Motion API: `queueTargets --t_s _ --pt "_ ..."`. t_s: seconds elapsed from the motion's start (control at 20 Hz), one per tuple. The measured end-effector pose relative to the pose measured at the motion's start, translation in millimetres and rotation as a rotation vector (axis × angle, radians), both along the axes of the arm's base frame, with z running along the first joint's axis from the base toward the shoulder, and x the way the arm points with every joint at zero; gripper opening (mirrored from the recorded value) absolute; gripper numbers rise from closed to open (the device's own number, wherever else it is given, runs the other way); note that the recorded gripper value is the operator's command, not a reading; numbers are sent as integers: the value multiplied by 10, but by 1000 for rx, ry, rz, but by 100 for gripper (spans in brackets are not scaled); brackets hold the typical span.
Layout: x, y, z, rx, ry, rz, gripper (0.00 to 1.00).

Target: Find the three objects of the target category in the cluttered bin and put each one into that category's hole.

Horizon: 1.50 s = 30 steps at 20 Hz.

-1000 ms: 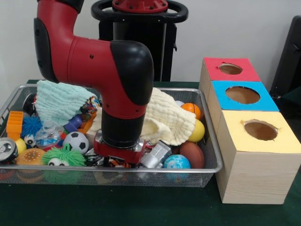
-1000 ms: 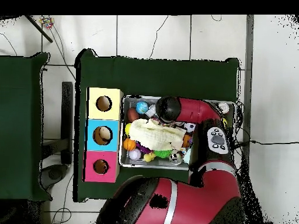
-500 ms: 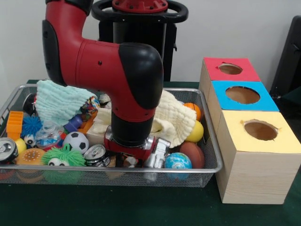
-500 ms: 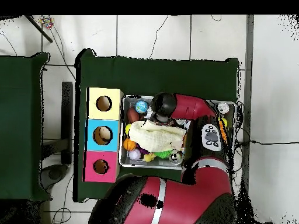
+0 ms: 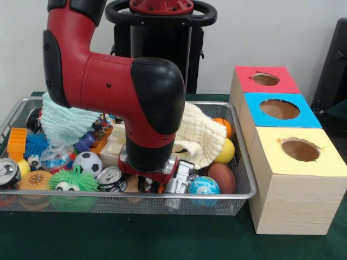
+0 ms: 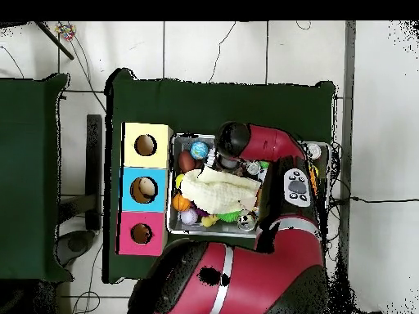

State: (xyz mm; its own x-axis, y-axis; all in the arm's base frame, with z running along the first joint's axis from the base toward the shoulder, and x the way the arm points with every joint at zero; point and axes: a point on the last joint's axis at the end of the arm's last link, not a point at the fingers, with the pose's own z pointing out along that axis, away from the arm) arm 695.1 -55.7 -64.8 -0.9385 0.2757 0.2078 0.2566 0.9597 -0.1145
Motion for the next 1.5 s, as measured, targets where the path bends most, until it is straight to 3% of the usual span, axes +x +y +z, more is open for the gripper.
queueTargets --t_s 0.45,0.75,1.0,1.2,1.5 --pt "71 -24 4 1 -1 -4 0" --pt "112 -32 153 -15 -49 5 0" --pt "186 -33 615 -77 -128 45 0" --pt "254 -29 1101 -127 -174 70 0" --pt "303 -28 1861 -169 -248 73 0"
